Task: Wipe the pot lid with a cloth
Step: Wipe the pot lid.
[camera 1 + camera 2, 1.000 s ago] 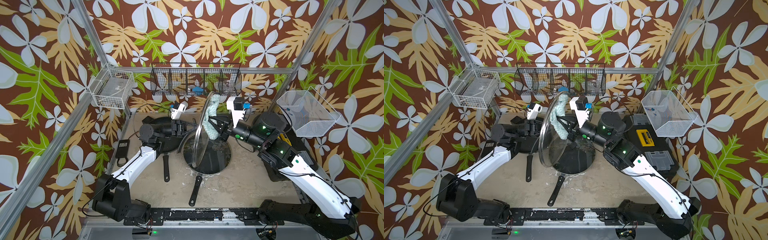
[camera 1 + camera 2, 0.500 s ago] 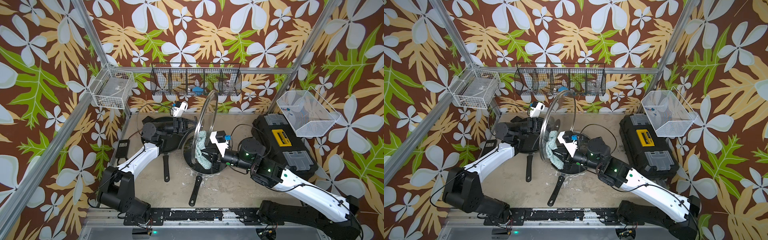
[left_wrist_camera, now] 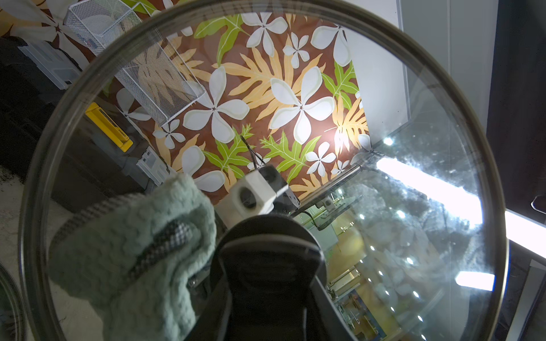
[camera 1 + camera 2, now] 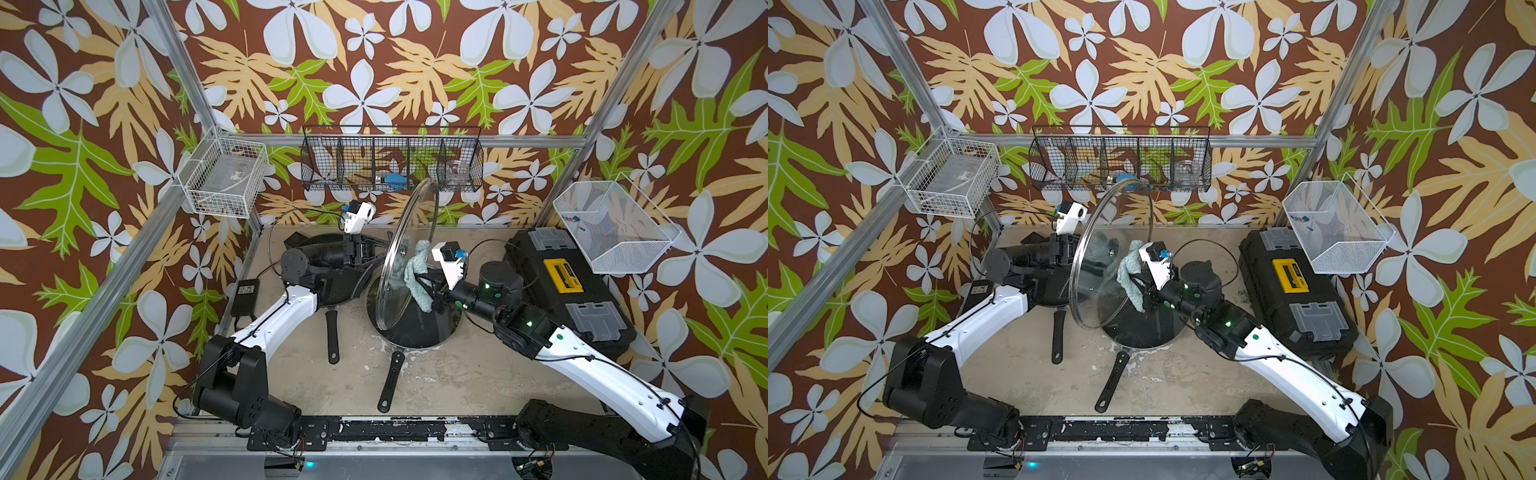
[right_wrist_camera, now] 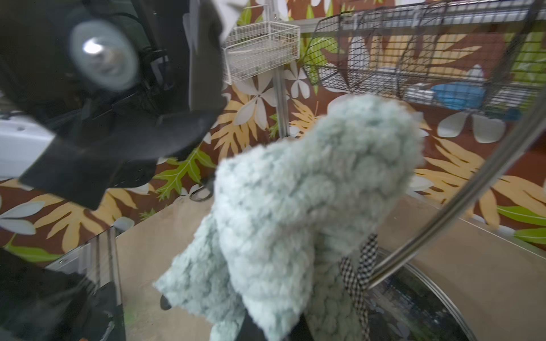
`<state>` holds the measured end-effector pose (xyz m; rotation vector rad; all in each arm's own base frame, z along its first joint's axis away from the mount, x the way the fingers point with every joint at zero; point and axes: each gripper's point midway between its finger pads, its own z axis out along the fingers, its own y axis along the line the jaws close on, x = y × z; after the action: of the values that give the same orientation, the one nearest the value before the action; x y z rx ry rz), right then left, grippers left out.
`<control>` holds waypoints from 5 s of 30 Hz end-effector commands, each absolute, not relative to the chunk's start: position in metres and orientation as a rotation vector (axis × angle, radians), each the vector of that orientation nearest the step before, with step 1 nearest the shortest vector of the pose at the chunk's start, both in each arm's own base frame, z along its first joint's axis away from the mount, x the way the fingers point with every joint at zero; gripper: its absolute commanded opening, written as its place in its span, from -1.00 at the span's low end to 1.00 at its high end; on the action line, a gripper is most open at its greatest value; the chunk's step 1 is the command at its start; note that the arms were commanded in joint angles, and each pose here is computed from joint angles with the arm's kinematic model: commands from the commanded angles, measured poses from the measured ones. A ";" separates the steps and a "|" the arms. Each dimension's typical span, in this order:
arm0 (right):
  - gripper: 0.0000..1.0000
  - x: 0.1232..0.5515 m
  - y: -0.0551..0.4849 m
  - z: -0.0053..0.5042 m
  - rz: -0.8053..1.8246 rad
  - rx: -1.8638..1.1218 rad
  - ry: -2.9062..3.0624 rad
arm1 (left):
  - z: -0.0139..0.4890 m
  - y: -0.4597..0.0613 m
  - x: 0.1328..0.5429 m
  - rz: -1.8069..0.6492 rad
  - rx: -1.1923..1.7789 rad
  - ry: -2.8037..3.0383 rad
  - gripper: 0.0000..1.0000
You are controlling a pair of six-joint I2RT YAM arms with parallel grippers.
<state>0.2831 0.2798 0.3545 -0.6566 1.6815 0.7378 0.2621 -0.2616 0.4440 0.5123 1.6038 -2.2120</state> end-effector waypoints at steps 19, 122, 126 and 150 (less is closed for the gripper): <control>-1.00 0.218 0.332 0.525 0.800 -0.847 1.295 | 0.449 -0.256 0.259 -2.196 0.511 1.496 -1.00; -1.00 0.216 0.346 0.432 0.883 -0.995 1.429 | 0.414 -0.259 0.277 -2.236 0.502 1.515 -1.00; -1.00 0.194 0.347 0.407 0.974 -1.031 1.445 | 0.410 -0.259 0.278 -2.244 0.496 1.513 -1.00; -1.00 0.362 0.261 0.426 0.535 -0.554 1.627 | 0.422 -0.249 0.264 -2.256 0.544 1.438 -1.00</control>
<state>0.3506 0.2695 0.4407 -0.6049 1.5716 0.5489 0.2891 -0.2629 0.3865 0.3544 1.7111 -2.3210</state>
